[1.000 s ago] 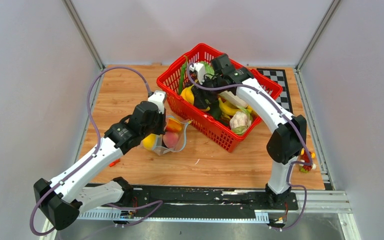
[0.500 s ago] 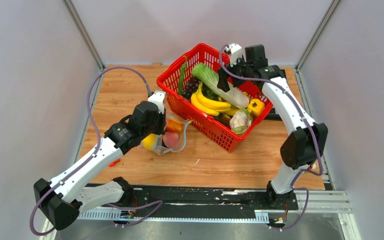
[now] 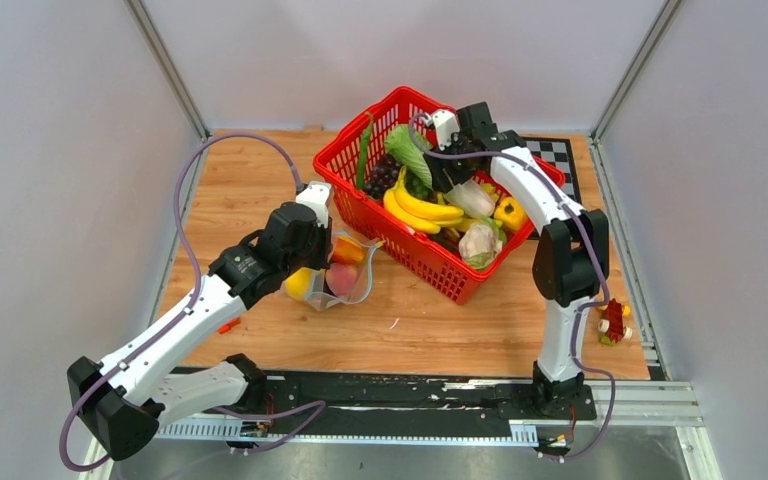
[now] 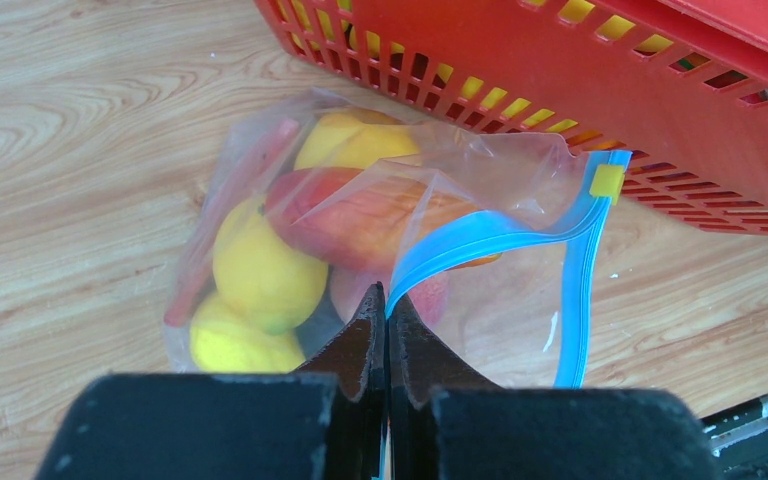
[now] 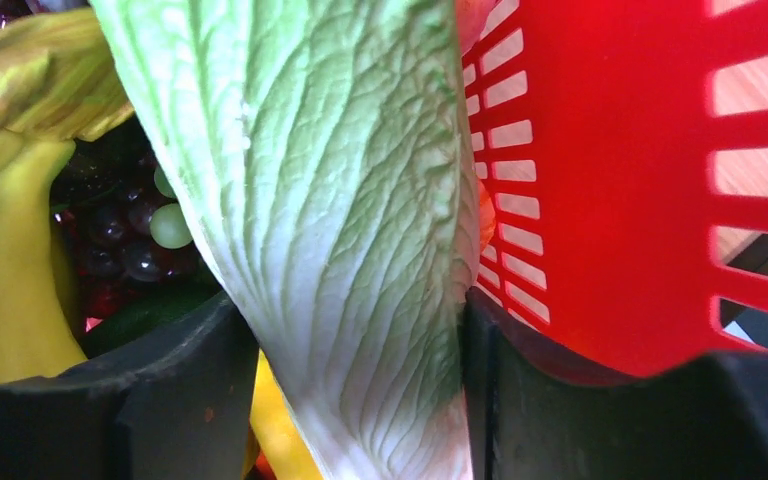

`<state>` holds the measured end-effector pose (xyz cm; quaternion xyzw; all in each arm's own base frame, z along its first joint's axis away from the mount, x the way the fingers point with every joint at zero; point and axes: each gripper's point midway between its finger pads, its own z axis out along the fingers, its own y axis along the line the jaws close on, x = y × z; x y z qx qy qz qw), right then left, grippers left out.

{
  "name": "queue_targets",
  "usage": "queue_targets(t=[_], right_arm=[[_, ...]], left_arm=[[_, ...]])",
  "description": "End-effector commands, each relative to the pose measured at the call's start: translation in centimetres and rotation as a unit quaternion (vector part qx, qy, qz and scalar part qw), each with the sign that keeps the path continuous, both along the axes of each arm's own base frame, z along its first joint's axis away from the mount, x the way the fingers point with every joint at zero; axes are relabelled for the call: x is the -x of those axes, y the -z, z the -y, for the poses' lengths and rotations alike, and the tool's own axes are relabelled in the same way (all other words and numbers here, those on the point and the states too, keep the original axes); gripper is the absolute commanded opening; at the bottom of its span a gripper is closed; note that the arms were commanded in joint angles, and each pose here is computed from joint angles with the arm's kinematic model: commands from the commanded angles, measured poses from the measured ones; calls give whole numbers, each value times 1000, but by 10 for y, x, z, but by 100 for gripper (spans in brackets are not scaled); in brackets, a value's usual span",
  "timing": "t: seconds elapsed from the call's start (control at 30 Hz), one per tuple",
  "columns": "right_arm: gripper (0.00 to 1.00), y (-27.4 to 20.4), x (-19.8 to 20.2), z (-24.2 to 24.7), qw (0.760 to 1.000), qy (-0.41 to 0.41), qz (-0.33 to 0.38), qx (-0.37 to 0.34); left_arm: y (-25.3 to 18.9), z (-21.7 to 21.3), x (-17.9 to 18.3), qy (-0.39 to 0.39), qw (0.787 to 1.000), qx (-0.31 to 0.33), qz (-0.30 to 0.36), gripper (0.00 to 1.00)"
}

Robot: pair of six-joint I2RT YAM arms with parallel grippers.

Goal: Place the food in the zip-top bag and seal the zipper
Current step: Pick up the fake vegetable from the bin, then place the fake vegetable in the bin.

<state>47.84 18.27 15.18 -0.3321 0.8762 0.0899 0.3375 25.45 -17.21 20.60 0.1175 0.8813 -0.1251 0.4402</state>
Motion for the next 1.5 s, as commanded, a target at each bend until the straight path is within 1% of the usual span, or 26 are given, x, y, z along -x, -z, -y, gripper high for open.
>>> queue_targets(t=[0.0,0.03,0.07,0.17,0.27,0.37,0.43,0.53,0.63,0.7,0.77,0.8,0.83,0.9,0.93,0.97,1.0,1.03,1.17,1.23,1.3,1.37,1.47], right_arm=[[40,-47,-13,4,997,35,73,-16],[30,-57,-8,4,996,31,75,-22],[25,-71,-2,5,996,30,83,-29],[18,-115,20,8,992,25,115,-52],[18,-151,46,11,986,17,149,-76],[21,-167,77,18,984,15,151,-90],[22,-165,98,13,986,-9,128,-105],[24,-151,123,2,988,-44,75,-125],[23,-131,126,-6,990,-42,36,-132],[24,-112,130,-17,988,-61,-11,-138],[24,-91,127,-26,990,-63,-48,-118],[26,-81,128,-31,989,-70,-65,-110],[33,-73,128,-38,988,-81,-79,-107],[33,-60,124,-45,987,-86,-105,-82],[38,-58,128,-50,984,-106,-120,-77],[48,-61,133,-60,978,-133,-133,-90],[61,-63,133,-63,976,-144,-133,-96],[69,-67,133,-65,975,-153,-128,-102],[74,-78,116,-63,981,-150,-85,-90],[76,-84,95,-49,992,-100,-51,-59],[79,-88,81,-38,997,-68,-26,-40],[80,-93,73,-29,999,-46,-8,-23],[85,-109,73,-30,997,-56,18,-42]], left_arm=[[-17,0,-4,-4,1000,10,22,0],[-17,-1,-4,-5,1000,9,22,0],[-17,-1,-4,-6,1000,8,22,0],[-17,-3,-4,-8,1000,6,23,0],[-18,0,-5,-6,1000,8,24,0],[-17,1,-7,-5,1000,8,23,0],[-17,2,-8,-4,1000,8,23,0],[-16,3,-8,0,1000,8,23,0],[-17,5,-8,4,1000,10,23,0],[-17,7,-9,5,1000,11,22,0],[-17,7,-9,6,1000,14,22,0],[-17,7,-8,6,1000,14,21,0],[-16,7,-7,7,1000,14,20,0],[-16,7,-7,6,1000,15,20,0],[-16,6,-6,6,1000,15,19,0],[-15,5,-6,4,1000,13,18,0],[-15,5,-5,3,1000,13,19,0],[-15,3,-5,1,1000,11,18,0],[-15,0,-4,-3,1000,10,21,0],[-15,1,-4,-3,1000,10,20,0],[-14,0,-4,-3,1000,9,19,0],[-14,1,-4,-2,1000,9,19,0],[-16,1,-4,-2,1000,9,22,0]])
